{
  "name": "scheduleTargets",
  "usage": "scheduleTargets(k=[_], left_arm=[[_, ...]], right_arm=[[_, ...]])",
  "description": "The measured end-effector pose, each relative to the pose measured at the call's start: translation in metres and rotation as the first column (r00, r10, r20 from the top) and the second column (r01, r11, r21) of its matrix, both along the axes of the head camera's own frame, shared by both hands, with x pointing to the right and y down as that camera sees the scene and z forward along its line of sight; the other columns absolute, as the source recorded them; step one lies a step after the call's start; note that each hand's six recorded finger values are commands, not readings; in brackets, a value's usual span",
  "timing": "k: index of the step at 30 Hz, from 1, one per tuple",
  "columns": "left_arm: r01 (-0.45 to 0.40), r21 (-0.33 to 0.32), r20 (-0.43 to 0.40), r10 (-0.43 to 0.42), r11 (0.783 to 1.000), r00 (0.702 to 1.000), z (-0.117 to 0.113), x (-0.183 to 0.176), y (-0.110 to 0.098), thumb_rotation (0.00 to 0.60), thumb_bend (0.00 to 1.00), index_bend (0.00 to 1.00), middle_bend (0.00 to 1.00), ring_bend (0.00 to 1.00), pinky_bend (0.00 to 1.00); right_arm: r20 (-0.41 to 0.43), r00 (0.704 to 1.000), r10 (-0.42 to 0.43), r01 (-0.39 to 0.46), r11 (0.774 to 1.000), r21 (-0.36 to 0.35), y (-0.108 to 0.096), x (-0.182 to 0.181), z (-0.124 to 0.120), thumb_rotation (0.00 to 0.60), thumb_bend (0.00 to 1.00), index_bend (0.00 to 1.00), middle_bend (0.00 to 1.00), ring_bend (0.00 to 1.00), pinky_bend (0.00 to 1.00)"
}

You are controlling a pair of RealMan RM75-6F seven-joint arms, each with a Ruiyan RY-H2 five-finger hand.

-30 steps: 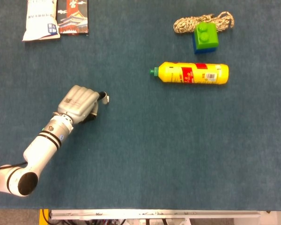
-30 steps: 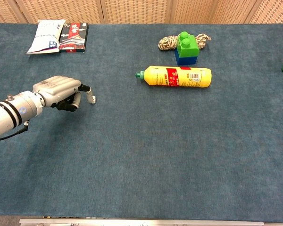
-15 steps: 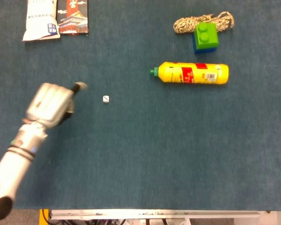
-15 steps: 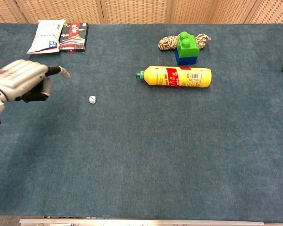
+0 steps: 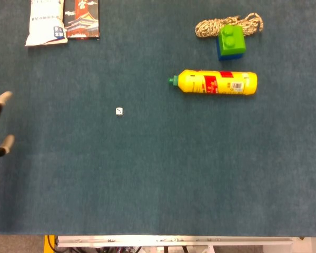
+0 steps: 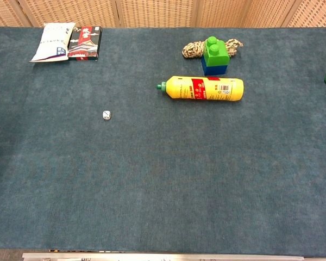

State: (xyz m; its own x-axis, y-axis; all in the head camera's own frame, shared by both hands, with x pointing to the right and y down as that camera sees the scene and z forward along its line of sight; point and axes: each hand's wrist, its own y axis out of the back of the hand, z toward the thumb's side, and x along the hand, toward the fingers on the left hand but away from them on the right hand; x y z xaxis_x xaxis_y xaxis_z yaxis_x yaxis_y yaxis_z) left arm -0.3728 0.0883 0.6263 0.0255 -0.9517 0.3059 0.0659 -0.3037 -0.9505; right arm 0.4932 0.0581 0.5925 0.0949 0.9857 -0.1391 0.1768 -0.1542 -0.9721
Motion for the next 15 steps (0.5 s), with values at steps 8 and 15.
scheduleTargets(k=[8, 15], left_arm=[[0.043, 0.028, 0.011, -0.043, 0.999, 0.999, -0.009, -0.021, 0.006, 0.6, 0.24, 0.31, 0.3, 0.21, 0.3], [0.037, 0.014, -0.032, -0.037, 0.999, 0.999, -0.004, -0.022, 0.002, 0.6, 0.24, 0.31, 0.3, 0.22, 0.3]], right_arm=[[-0.005, 1.0, 0.0, 0.0, 1.0, -0.005, -0.001, -0.001, 0.002, 0.6, 0.31, 0.13, 0.21, 0.16, 0.39], [-0.012, 1.0, 0.019, -0.02, 0.999, -0.041, -0.005, 0.004, 0.011, 0.6, 0.32, 0.13, 0.21, 0.16, 0.39]])
